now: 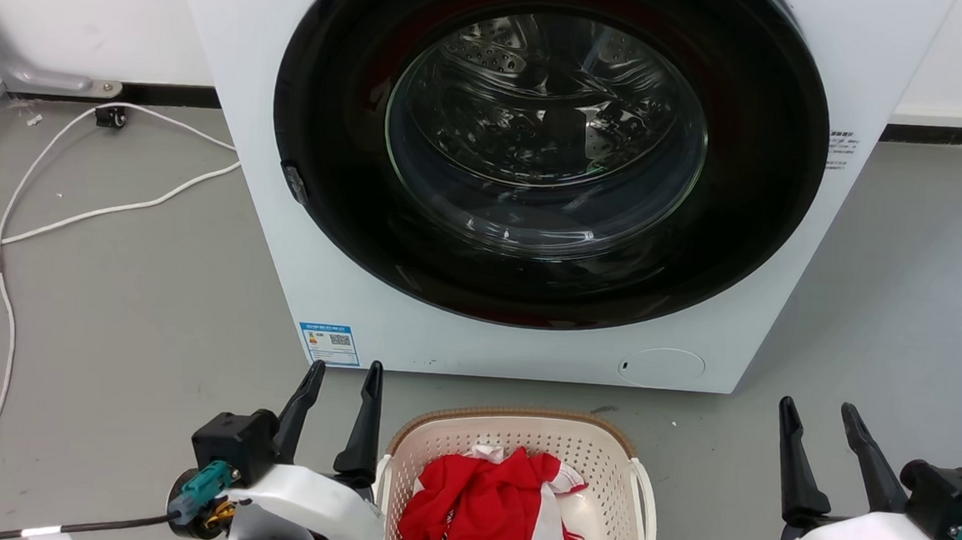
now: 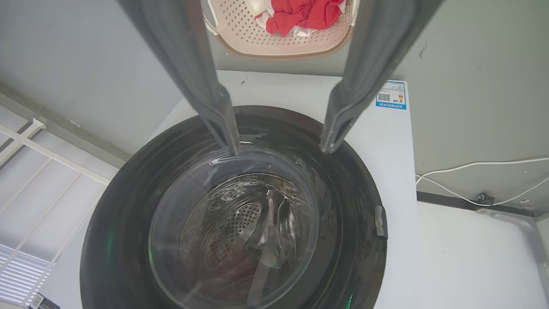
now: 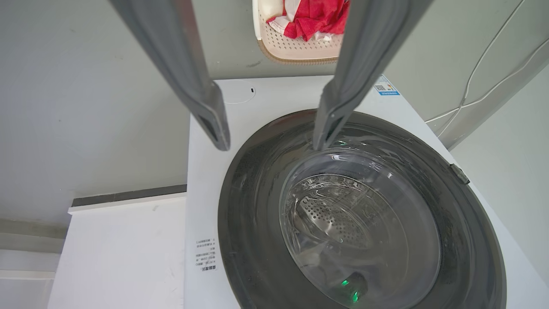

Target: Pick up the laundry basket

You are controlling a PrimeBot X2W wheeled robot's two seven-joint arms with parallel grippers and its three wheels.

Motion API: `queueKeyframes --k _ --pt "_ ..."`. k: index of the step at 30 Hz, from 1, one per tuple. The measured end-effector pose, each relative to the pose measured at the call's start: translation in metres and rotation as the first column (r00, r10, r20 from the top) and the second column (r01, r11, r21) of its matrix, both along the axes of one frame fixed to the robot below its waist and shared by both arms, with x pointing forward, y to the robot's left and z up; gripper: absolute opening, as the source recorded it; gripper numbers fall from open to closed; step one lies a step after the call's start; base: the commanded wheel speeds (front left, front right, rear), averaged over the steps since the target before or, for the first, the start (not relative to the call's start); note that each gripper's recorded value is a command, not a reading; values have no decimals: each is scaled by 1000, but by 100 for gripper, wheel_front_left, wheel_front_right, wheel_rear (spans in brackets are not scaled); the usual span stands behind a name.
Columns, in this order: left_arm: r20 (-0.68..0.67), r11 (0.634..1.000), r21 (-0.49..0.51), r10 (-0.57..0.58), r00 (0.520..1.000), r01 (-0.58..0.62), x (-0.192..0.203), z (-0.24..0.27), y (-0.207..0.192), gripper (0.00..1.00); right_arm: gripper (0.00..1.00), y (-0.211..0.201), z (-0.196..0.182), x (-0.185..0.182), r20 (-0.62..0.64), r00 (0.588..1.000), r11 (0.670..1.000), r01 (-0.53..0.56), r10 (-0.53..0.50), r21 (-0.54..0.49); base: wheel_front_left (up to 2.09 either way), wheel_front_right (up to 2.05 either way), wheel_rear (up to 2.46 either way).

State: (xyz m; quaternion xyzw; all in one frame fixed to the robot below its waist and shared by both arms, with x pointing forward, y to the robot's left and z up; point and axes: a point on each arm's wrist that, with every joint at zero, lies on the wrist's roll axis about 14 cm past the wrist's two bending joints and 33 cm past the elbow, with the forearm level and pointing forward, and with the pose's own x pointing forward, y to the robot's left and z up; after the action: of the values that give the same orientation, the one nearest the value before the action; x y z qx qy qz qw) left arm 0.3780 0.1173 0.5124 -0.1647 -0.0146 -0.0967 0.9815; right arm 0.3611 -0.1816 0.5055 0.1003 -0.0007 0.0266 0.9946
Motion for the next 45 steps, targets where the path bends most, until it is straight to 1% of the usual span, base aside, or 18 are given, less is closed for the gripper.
queueKeyframes --k 11,22,38,45 --pt "28 996 93 -16 999 13 -1 0 -6 100 100 4 1 -2 14 1000 995 -16 17 -96 0 0 0" --pt "48 986 165 -24 999 16 -2 -1 -10 100 100 6 3 -3 30 999 988 -22 27 -153 0 0 0" --pt "83 971 238 -37 996 16 -3 1 -14 100 100 6 2 -5 45 999 982 -21 30 -188 0 0 0" --pt "78 974 227 -26 997 8 -3 -1 -12 100 100 4 0 -5 43 999 983 -16 24 -182 0 0 0"
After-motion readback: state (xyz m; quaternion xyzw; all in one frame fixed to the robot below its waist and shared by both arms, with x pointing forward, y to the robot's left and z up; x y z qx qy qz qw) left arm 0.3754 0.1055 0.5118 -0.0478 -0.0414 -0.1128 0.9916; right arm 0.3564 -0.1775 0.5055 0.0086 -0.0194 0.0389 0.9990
